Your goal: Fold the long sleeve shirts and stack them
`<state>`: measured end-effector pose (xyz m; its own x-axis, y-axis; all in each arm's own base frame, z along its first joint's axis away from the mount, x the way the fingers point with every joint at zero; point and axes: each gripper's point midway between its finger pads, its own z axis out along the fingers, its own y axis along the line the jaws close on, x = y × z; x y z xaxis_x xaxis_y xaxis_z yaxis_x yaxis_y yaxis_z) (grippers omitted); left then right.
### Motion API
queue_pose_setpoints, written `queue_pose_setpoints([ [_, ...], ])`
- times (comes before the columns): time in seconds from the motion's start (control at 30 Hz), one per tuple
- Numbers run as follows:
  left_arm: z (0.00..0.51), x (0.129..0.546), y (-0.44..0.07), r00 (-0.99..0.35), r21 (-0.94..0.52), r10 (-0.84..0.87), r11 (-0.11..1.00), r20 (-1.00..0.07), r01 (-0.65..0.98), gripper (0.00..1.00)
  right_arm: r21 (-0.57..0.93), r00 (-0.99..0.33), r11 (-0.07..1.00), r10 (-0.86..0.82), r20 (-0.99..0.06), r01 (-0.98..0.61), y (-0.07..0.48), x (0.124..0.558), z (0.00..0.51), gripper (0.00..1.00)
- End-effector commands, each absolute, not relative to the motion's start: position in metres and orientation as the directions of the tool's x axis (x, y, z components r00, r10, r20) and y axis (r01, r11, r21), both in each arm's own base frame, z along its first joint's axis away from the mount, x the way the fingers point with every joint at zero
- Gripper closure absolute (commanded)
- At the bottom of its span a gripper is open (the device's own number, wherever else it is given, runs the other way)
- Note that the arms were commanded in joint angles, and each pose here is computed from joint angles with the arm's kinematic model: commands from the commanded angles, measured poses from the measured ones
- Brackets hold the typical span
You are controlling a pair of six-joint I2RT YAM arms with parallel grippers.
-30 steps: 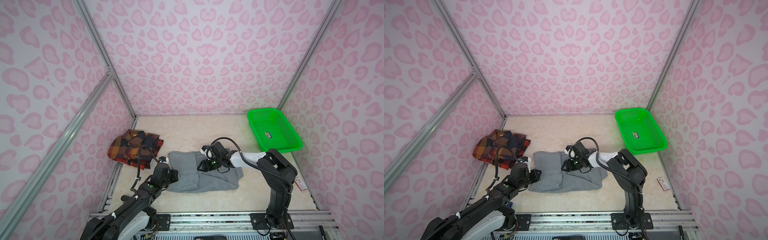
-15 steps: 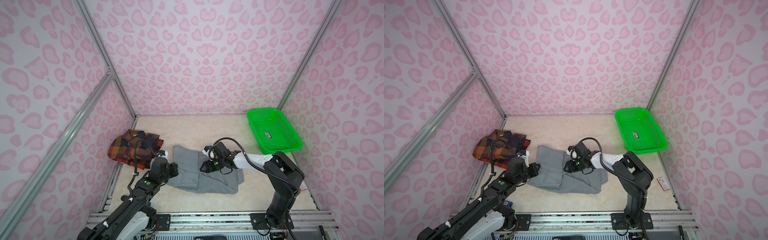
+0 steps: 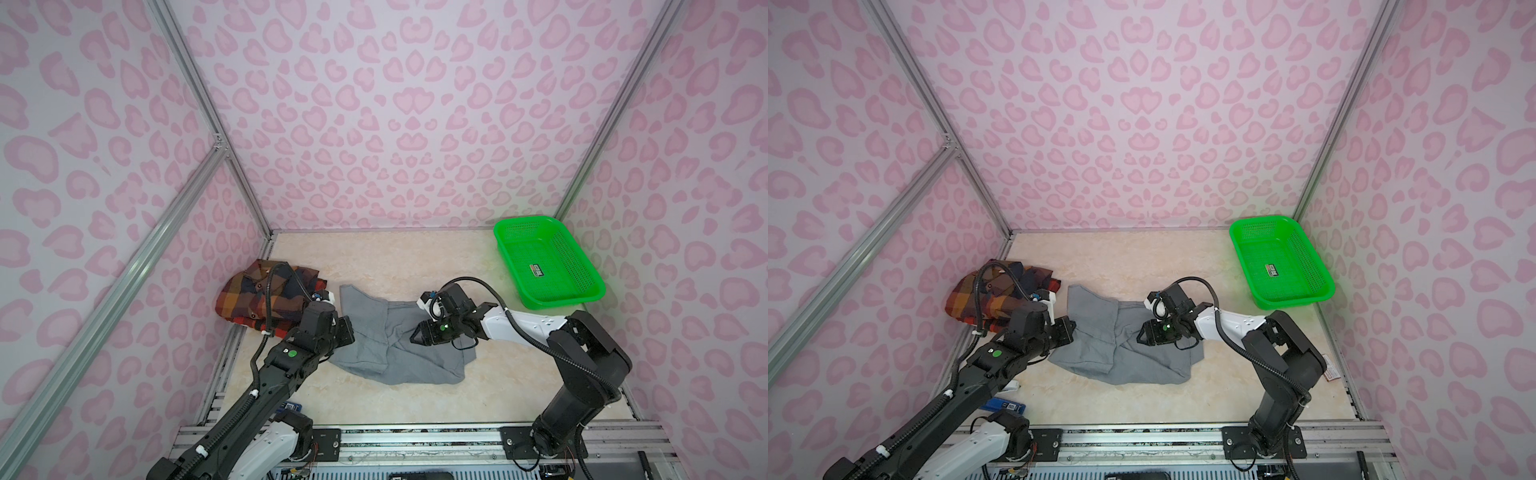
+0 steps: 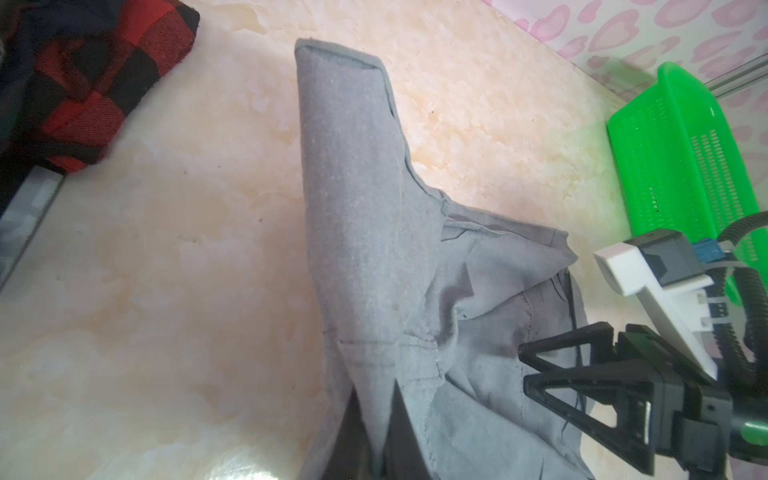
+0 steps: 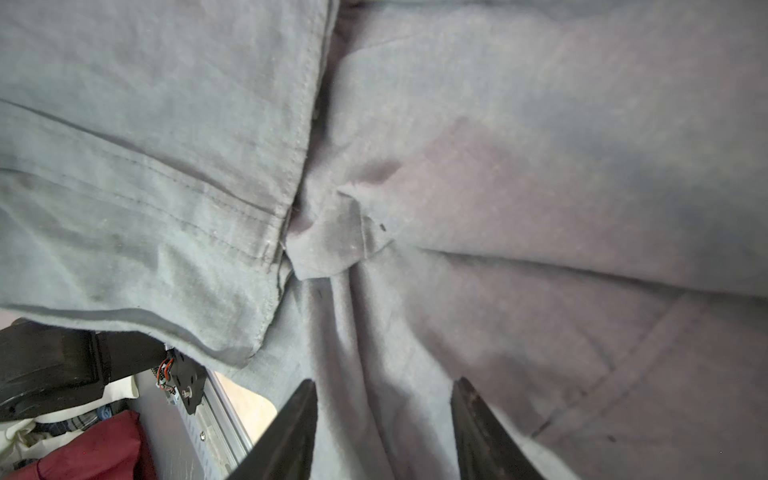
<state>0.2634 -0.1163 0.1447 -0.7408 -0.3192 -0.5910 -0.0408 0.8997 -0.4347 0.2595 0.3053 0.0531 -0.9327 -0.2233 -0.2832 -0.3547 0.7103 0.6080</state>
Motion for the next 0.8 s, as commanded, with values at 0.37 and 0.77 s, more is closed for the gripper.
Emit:
queue_pose_setpoints([
  [0.37,0.169,0.259,-0.121,-0.783,-0.312,-0.223,0.949,-0.58,-0.039,0.96,0.522,-0.977,0.844,-0.012,-0.211,-0.123,0.349,0.282,0.034,0.49],
  [0.77,0.179,0.261,-0.138,-0.801,-0.277,-0.219,0.958,-0.557,-0.07,0.96,0.565,-0.981,0.813,-0.036,-0.19,-0.139,0.411,0.265,0.029,0.5],
])
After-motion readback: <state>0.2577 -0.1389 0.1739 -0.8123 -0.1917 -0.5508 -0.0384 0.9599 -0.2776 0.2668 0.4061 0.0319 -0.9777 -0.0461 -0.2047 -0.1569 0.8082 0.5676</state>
